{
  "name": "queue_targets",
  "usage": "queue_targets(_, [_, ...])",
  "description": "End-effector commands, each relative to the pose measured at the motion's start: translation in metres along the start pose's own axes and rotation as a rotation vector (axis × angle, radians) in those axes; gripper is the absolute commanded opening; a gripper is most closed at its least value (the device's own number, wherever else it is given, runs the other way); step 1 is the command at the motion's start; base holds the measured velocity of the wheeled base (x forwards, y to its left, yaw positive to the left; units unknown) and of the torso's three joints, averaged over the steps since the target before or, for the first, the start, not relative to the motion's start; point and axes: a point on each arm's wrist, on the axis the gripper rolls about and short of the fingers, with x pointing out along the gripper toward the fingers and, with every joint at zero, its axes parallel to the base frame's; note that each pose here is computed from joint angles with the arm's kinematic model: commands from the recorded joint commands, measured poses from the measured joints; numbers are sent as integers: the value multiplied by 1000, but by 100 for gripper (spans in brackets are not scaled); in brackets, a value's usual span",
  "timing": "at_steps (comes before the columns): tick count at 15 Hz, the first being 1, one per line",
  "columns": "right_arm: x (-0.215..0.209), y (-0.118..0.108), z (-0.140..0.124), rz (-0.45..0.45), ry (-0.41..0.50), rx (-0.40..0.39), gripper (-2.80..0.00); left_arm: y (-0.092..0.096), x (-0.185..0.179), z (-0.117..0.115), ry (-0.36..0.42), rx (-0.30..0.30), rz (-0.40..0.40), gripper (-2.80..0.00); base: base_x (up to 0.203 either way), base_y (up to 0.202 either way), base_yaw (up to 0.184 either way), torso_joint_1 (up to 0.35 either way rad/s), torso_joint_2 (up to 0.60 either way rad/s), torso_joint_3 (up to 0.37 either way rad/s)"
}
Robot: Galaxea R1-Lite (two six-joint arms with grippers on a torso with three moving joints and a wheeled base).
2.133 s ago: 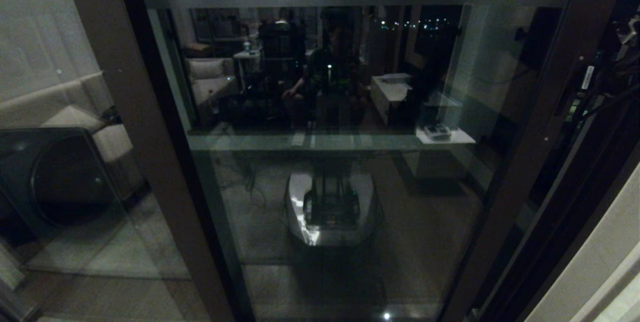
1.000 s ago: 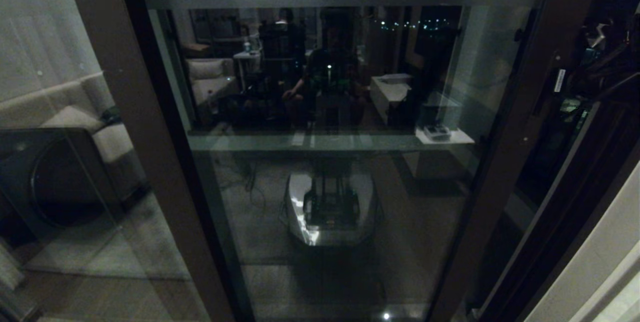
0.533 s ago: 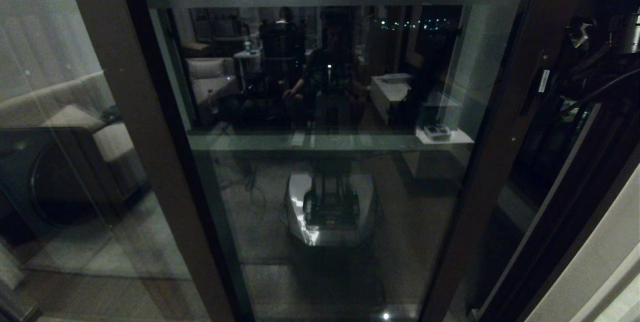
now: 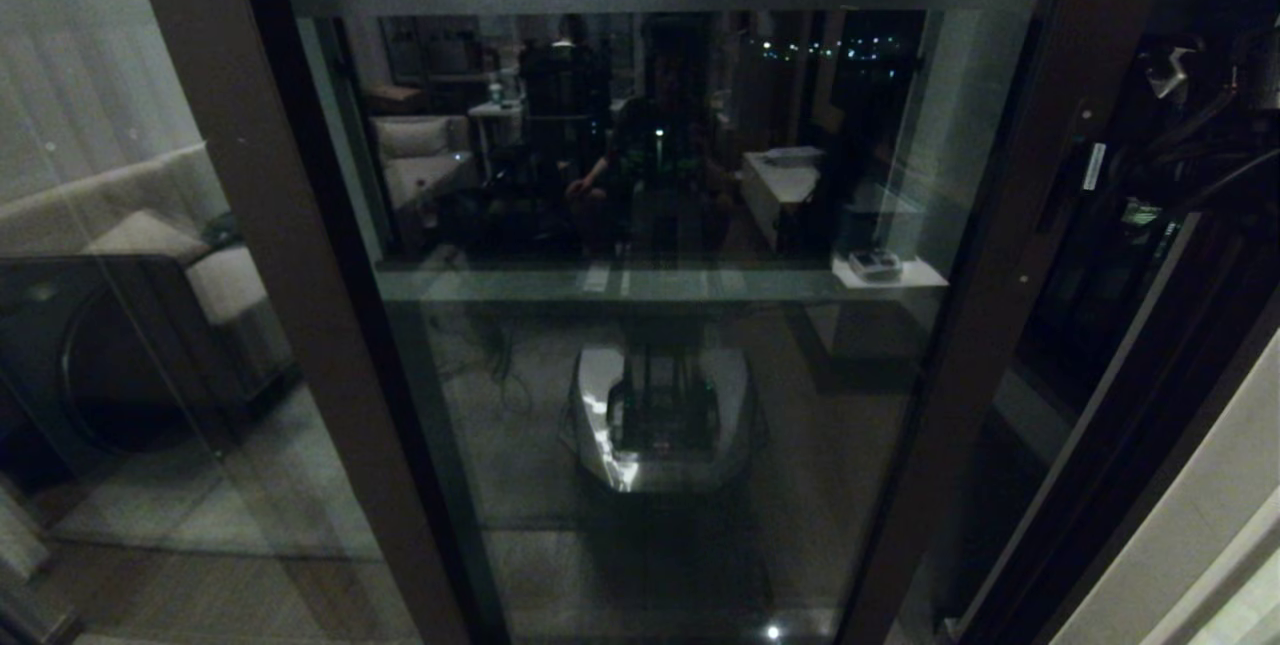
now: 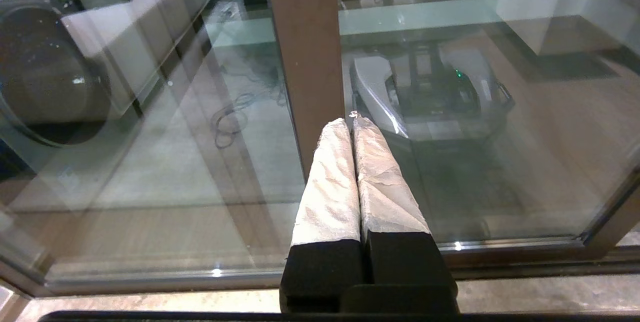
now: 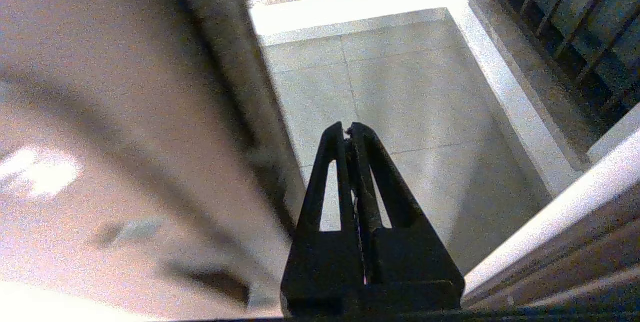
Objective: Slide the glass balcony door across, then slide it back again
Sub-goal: Open the slid door
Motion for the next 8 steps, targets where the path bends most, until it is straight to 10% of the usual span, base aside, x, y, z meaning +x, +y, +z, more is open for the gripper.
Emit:
queue_targets(1, [-20, 4, 8, 11, -22, -3, -280, 0, 0, 0, -1, 1, 0, -280, 0, 0, 0, 0, 0, 0])
queue_targets(8, [-18, 11, 3, 40, -3, -4, -280, 0, 0, 0, -1, 1, 0, -280, 0, 0, 0, 0, 0, 0])
